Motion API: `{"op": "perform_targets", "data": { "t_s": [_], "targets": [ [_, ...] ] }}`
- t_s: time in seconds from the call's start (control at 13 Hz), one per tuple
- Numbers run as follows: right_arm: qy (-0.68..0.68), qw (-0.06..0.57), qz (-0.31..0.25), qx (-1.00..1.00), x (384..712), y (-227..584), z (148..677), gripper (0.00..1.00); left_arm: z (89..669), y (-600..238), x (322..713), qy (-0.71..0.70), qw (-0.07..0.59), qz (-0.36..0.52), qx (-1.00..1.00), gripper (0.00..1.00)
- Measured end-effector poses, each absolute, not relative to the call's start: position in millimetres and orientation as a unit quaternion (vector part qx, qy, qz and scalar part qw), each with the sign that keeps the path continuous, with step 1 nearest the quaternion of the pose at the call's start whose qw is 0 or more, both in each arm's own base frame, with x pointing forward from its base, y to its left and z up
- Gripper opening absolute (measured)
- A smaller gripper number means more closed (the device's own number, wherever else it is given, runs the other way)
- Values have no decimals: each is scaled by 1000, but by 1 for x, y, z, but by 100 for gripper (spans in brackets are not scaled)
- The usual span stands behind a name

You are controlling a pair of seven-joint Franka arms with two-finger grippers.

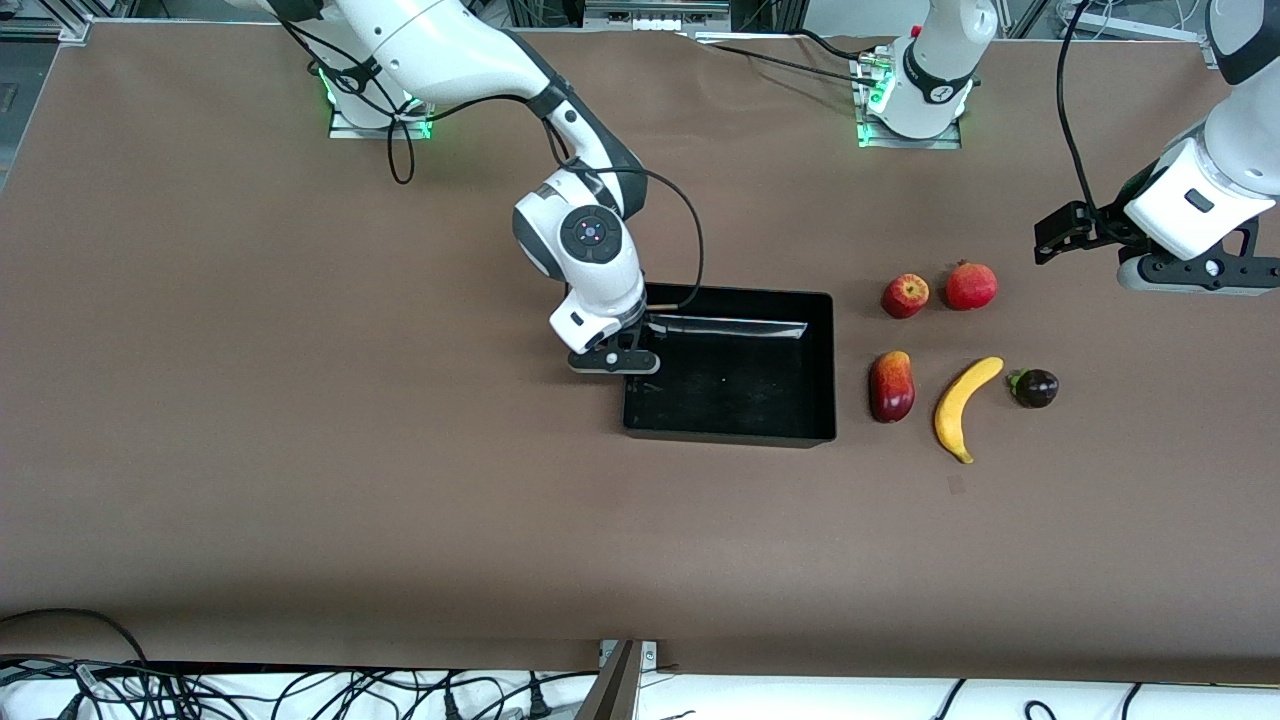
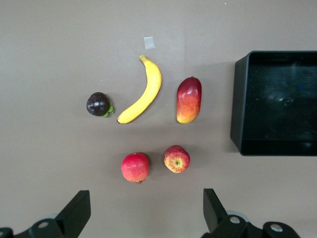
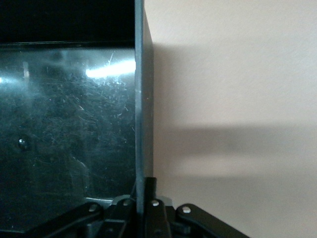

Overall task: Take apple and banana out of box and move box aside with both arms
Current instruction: 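Drag the black box across the table away from the fruits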

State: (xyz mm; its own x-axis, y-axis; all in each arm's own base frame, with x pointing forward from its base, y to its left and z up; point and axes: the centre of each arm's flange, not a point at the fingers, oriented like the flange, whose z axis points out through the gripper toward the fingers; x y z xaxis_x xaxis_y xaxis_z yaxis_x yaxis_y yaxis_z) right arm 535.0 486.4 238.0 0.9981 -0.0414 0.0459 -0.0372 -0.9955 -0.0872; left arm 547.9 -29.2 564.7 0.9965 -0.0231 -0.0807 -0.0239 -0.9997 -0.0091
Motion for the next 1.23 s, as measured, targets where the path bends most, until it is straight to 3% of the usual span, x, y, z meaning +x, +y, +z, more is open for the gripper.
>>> {"op": "perform_targets", "data": {
  "t_s": [0.46,0.69,1.0,1.23],
  "targets": [
    [-21,13,5,-1000,624,330,346,3,566,-31,548,14,5,39,-999,100],
    [-41,8,25,-999,648,238,379,3,569,-32,550,14,5,36,-999,100],
    [-64,19,44,-997,665,75,366,3,574,-39,545,20,6,63,-998,100],
    [-66,39,36,-996,651,-41,322,3,576,-39,546,21,6,61,-998,100]
  ]
}}
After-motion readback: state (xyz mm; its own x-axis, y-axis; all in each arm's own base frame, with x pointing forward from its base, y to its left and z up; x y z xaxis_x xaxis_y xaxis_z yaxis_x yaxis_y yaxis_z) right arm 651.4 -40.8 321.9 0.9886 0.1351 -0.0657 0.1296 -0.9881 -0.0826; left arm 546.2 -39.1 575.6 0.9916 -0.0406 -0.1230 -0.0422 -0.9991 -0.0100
